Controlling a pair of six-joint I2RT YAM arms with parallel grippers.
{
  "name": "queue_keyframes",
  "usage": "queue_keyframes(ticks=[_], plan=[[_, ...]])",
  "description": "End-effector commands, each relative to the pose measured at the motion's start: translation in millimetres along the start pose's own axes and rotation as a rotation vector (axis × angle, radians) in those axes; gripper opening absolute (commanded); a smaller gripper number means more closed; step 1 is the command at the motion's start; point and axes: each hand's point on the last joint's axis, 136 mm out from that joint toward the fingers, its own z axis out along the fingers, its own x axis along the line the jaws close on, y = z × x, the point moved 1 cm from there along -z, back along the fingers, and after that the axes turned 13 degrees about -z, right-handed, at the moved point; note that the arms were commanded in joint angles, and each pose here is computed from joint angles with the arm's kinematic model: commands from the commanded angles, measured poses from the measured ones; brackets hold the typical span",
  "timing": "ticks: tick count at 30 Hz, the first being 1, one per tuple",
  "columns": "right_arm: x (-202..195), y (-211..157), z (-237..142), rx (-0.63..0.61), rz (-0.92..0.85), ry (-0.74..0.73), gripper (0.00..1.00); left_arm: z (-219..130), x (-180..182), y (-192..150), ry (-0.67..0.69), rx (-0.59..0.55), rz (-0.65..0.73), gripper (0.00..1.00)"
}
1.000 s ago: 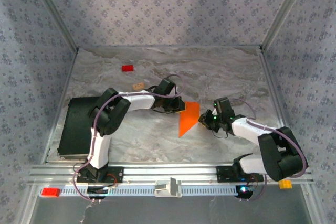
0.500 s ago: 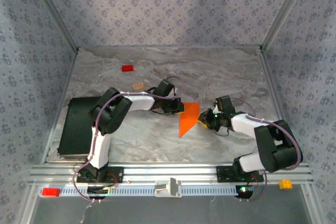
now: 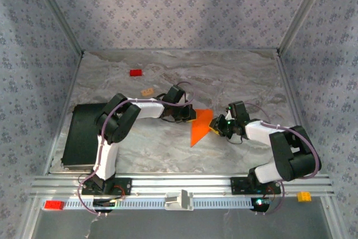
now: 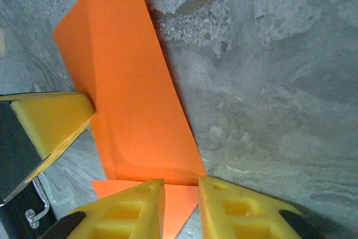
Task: Fold a paper plane with a square sheet of paper (pick it up from the middle)
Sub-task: Fold the wing for the fifth time at the center of the table.
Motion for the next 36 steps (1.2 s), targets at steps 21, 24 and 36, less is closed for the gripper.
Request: queue_keyframes(ticks=[21, 24, 36], plan=[[7.8, 53.0, 5.3, 0.004, -0.124, -0.023, 0.29, 2.9, 39.0, -11.8, 0.081, 0.024, -0.084, 0.05], [5.8, 59.9, 8.5, 0.000, -0.136, -0.034, 0.29, 2.0, 38.7, -11.3, 0.078, 0.023, -0.086, 0.05], [-1.2, 60.2, 19.8, 0.032, -0.130, -0.013, 0.30, 3.2, 42.9, -11.4, 0.081, 0.027, -0.097, 0.05]])
